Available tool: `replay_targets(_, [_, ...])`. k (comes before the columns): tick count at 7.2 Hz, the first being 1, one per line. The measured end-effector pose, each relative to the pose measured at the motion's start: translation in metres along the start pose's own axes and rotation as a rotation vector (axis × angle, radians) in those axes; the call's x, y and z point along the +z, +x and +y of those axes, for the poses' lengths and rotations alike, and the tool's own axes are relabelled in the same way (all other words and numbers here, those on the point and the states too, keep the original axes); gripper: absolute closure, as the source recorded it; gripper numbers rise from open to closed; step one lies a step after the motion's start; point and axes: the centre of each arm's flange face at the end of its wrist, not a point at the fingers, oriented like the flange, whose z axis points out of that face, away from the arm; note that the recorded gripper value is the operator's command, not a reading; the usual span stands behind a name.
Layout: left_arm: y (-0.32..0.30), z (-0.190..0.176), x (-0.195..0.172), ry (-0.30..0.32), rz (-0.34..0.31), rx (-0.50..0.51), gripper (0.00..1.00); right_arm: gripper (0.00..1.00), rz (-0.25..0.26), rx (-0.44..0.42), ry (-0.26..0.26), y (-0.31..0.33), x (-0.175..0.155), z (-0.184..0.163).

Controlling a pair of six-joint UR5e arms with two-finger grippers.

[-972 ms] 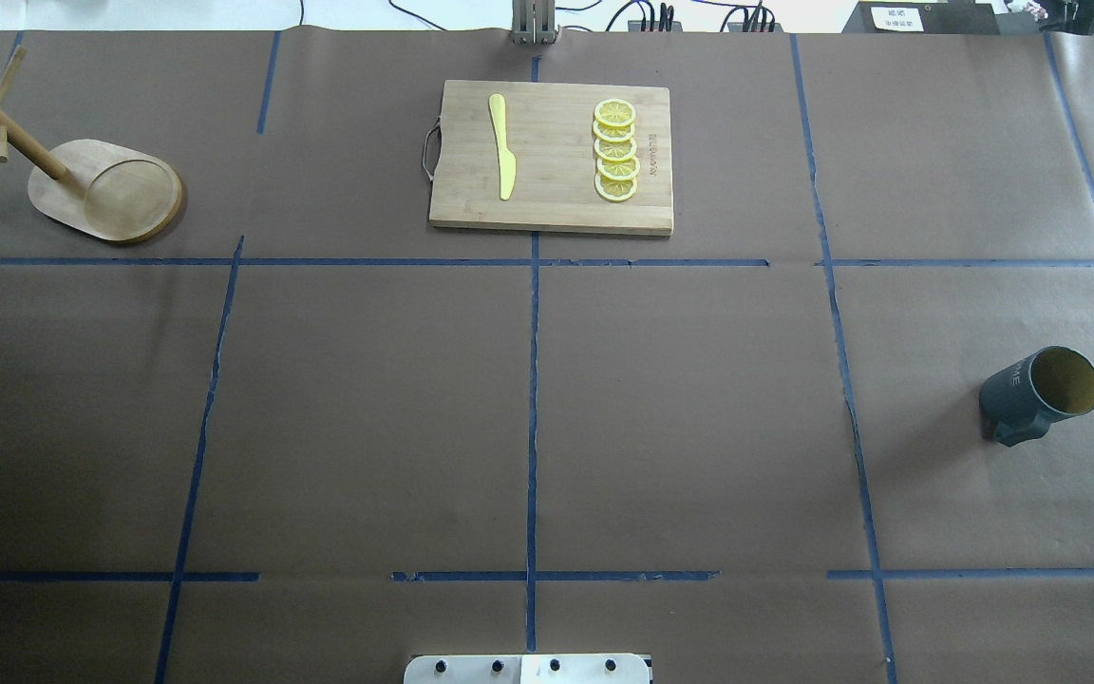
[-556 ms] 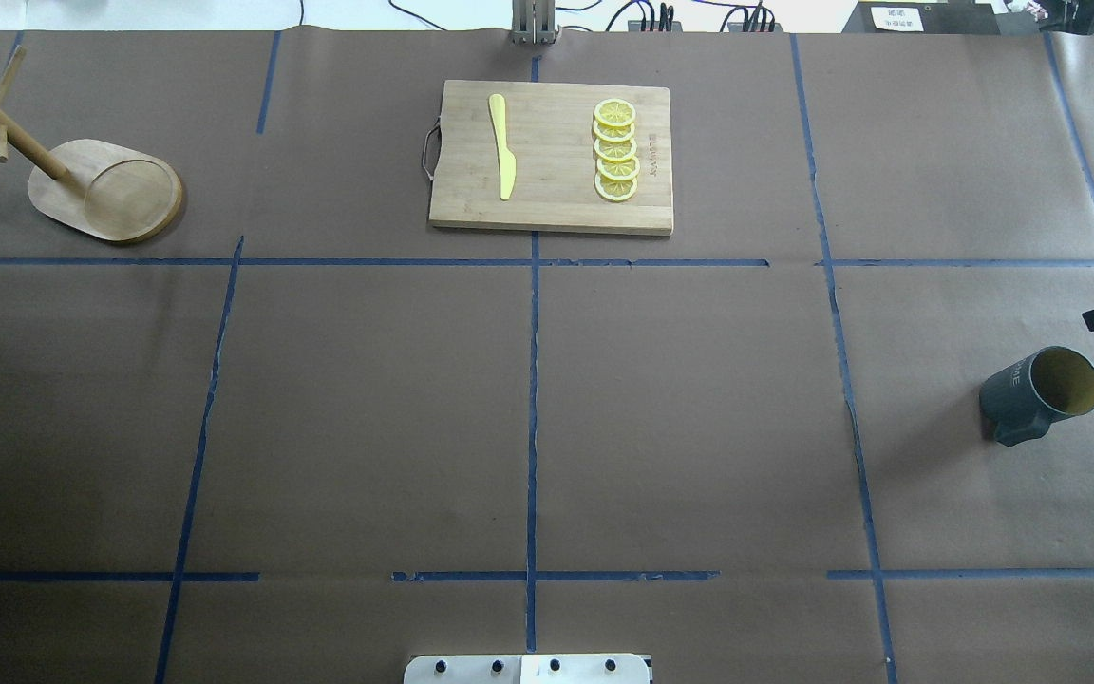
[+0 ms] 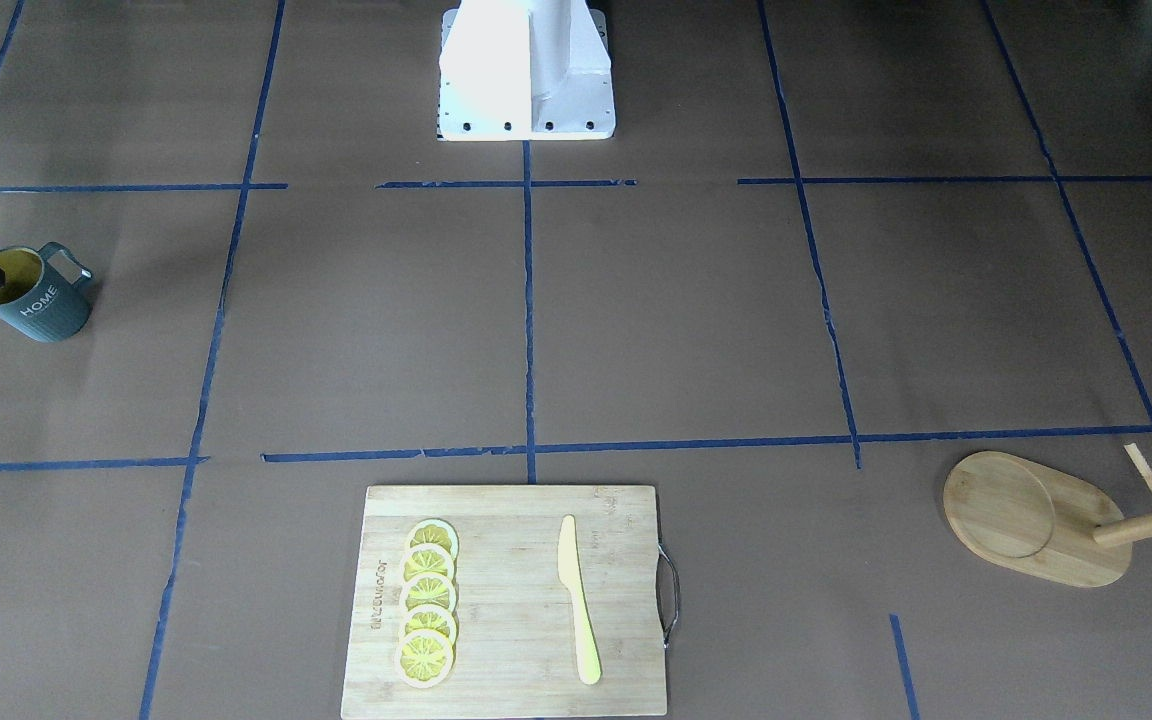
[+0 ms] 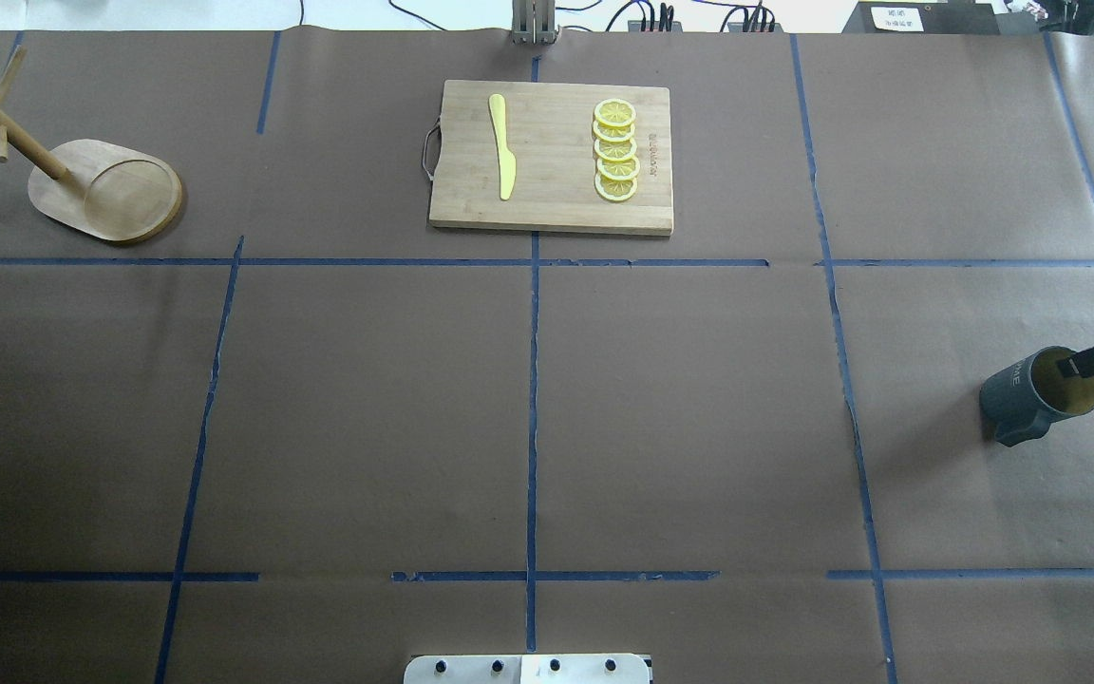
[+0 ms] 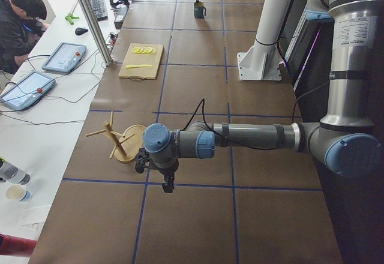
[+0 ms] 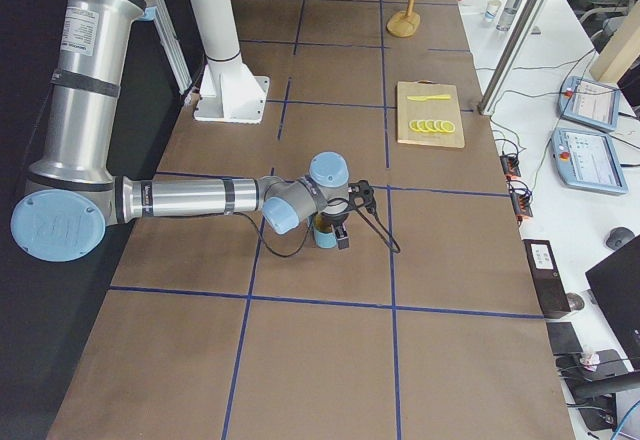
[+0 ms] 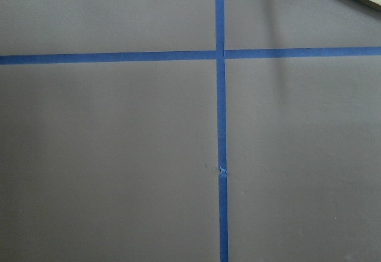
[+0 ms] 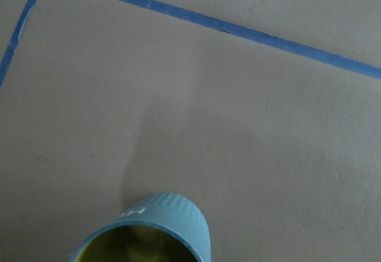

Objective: Hang cup on storage rack
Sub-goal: 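Lower the right gripper onto the teal mug and grasp its rim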

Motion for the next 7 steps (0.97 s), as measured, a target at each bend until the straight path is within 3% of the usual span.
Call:
replay_targets(2, [0.0, 0.0, 0.0, -0.001, 0.0, -0.001, 0.0, 0.83, 0.003, -0.009, -0.038, 0.0, 0.018, 0.006])
replay_targets(3, [0.0, 0.0, 0.0, -0.001, 0.0, -0.001, 0.0, 1.0, 0.003, -0.016, -0.045, 0.0, 0.022, 0.006])
replay_targets(7, [-0.001, 0.001, 0.001, -0.001, 0.0, -0.001, 0.0, 1.0, 0.001, -0.002, -0.053, -0.001, 0.025, 0.004])
